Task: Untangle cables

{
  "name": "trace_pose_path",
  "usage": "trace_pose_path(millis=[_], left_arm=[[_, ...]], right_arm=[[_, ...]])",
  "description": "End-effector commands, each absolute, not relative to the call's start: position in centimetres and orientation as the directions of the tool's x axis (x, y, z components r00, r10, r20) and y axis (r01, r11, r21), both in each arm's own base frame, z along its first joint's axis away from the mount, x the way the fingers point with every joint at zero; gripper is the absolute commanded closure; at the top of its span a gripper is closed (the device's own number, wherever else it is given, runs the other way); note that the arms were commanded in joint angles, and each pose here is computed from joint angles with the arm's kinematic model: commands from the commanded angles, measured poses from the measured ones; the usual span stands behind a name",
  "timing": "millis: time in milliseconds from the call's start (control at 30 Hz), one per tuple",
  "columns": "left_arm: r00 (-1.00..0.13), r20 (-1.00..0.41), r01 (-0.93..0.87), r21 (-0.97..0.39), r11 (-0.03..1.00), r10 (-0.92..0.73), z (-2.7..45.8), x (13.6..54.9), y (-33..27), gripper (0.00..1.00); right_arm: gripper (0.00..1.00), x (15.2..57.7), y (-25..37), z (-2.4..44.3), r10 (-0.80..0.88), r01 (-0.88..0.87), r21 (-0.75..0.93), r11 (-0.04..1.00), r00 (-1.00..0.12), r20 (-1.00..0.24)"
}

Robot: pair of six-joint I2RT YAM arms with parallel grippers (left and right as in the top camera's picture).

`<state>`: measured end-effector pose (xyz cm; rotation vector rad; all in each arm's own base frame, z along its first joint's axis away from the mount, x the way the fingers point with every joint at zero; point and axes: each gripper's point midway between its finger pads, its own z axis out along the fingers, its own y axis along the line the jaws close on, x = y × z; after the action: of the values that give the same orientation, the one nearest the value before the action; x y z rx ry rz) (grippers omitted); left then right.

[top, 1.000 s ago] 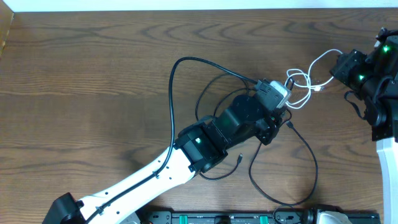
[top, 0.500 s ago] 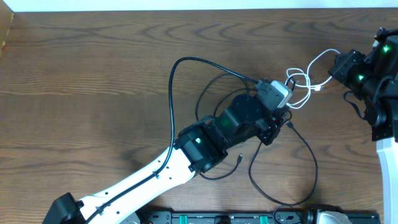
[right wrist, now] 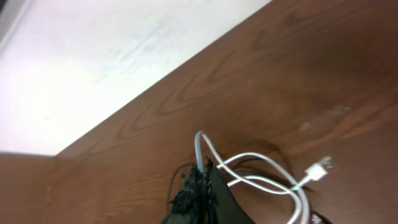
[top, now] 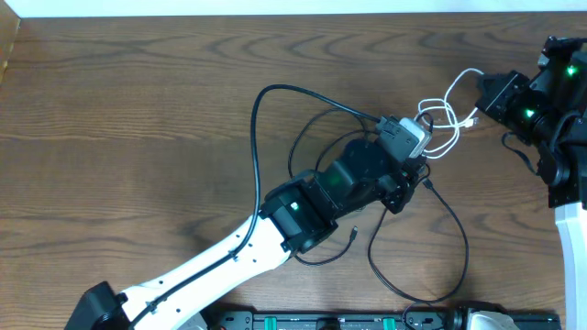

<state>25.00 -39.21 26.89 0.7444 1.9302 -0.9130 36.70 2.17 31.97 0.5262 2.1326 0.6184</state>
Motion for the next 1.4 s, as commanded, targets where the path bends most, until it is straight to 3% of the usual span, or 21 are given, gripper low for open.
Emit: trace_pose_path(millis=[0, 433, 600, 800, 967, 1033, 1167, 1267, 1367], left_arm=[[-0.493, -0.854, 0.762, -0.331, 0.557, 0.166, 25.3, 25.0, -39.7, 0.92], [-0.504, -0.850, 0.755, -0.349, 0.555, 0.151, 25.3, 25.1, -39.9, 0.92], [-0.507, -0.854, 0.793, -0.409, 0.451, 0.118, 27.0, 23.7, -41.3, 0.92], [-0.538, -0.838, 0.777, -0.451, 0.439, 0.091, 27.4, 23.6, -41.5, 0.92], [-0.564, -0.819, 0.815, -0.530, 0.235, 0.108, 29.4, 20.4, -42.8, 0.92], [-0.544, -0.829, 0.826, -0.503, 0.253, 0.128, 28.8, 20.6, -42.6, 0.92], [-0.575, -0.809, 0.776, -0.490, 0.397, 0.125, 26.9, 22.4, -41.6, 0.92], [-0.600, -0.792, 0.770, -0.534, 0.349, 0.113, 27.8, 21.6, -41.8, 0.92], [-0.550, -0.829, 0.798, -0.487, 0.356, 0.099, 28.9, 21.9, -41.3, 0.93]], right_arm=[[0.99, 36.6, 3.4, 33.0, 0.554, 0.091, 0.630, 0.771, -0.584, -0.593], [0.99, 36.1, 5.6, 34.0, 0.549, 0.006, 0.706, 0.709, -0.633, -0.546], [0.99, 36.3, 5.6, 33.8, 0.548, 0.015, 0.694, 0.720, -0.626, -0.555], [0.99, 36.9, 4.4, 33.2, 0.563, 0.073, 0.658, 0.750, -0.593, -0.576], [0.99, 37.7, 4.1, 31.9, 0.567, 0.104, 0.652, 0.751, -0.609, -0.555], [0.99, 38.1, 4.0, 31.3, 0.569, 0.120, 0.647, 0.753, -0.614, -0.547], [0.99, 38.8, 3.7, 30.0, 0.571, 0.149, 0.637, 0.757, -0.626, -0.532], [0.99, 39.2, 2.9, 29.3, 0.563, 0.174, 0.604, 0.778, -0.619, -0.548], [0.99, 39.3, 2.2, 29.1, 0.564, 0.199, 0.577, 0.792, -0.603, -0.564]])
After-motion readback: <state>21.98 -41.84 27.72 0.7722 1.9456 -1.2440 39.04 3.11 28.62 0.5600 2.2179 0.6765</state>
